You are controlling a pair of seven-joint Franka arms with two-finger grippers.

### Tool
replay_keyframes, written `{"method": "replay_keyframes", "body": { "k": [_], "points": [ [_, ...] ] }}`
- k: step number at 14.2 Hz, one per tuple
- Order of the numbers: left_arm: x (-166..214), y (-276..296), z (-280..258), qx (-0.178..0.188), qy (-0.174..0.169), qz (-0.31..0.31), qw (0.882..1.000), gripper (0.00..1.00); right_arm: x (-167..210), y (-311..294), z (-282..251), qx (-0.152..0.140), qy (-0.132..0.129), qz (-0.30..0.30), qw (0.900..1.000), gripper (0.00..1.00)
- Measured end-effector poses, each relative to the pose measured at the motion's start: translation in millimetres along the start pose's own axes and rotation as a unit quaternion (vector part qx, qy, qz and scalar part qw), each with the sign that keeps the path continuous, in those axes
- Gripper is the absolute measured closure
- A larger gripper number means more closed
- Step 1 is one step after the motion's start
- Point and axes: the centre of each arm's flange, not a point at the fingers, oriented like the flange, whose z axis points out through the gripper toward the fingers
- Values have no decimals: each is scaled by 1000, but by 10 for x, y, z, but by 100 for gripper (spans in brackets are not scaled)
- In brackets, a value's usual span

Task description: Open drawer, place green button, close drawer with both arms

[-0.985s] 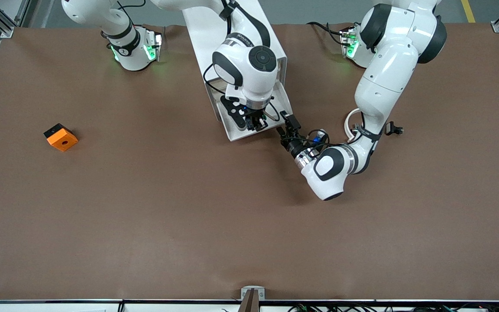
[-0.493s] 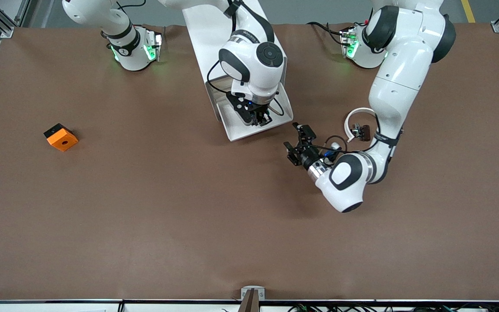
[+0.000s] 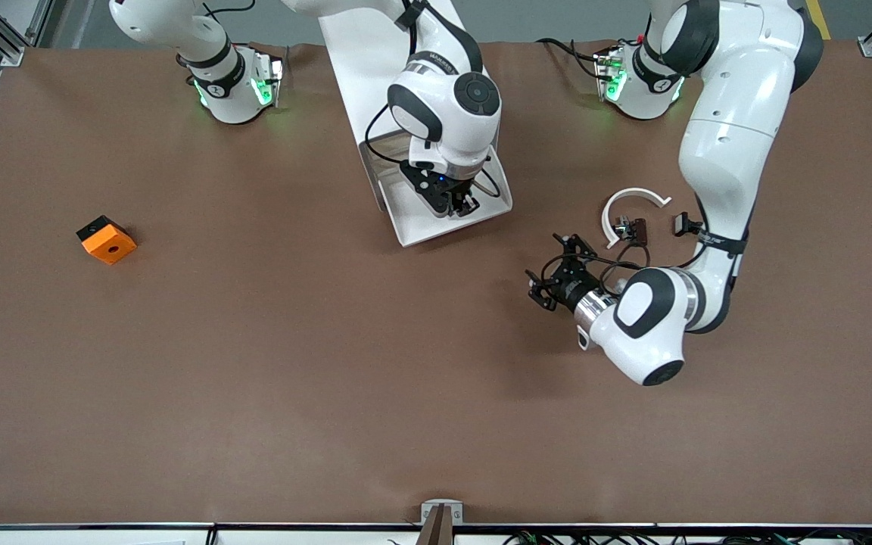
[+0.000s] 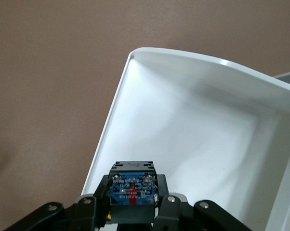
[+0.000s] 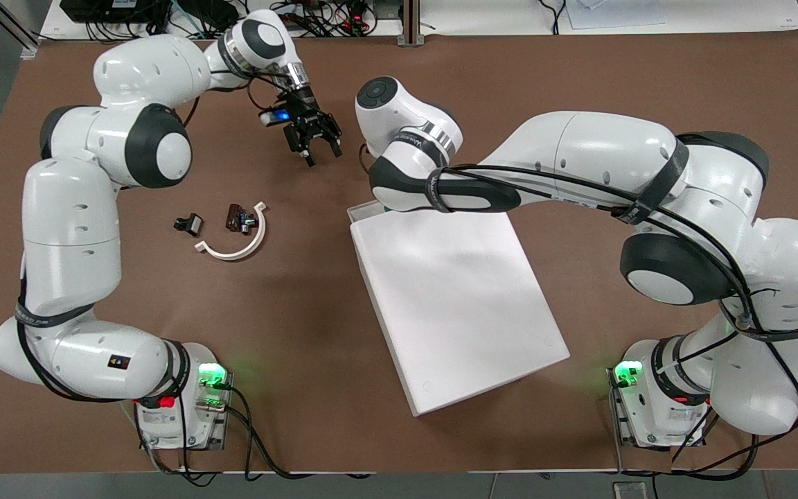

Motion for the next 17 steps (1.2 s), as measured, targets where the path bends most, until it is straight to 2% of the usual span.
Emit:
{"method": "replay_keyframes", "body": {
  "k": [5, 7, 8, 11, 12, 14, 17],
  "points": [
    [-66, 109, -260, -69, 94, 98, 988, 0, 0, -21, 1, 7, -2, -14, 1000, 59],
    [-106, 184, -314, -92, 128, 136, 978, 0, -6, -23, 2, 8, -2, -15, 1000, 44],
    [-126, 200, -362, -102, 144, 151, 973, 0, -17, -22, -2, 9, -2, -16, 1000, 33],
    [-196, 219, -449, -110, 193, 175, 959, 0, -17, -46, -57, 15, -3, -16, 1000, 4],
    [-241, 242, -454, -112, 209, 184, 954, 0, -1, -65, -91, 18, -4, -18, 1000, 0],
    [-326, 315, -449, -125, 238, 196, 943, 0, 125, -134, -221, 21, -3, -31, 999, 0],
    [-403, 410, -442, -146, 276, 210, 927, 0, 649, -297, -594, 18, -3, -65, 998, 0]
  ]
}}
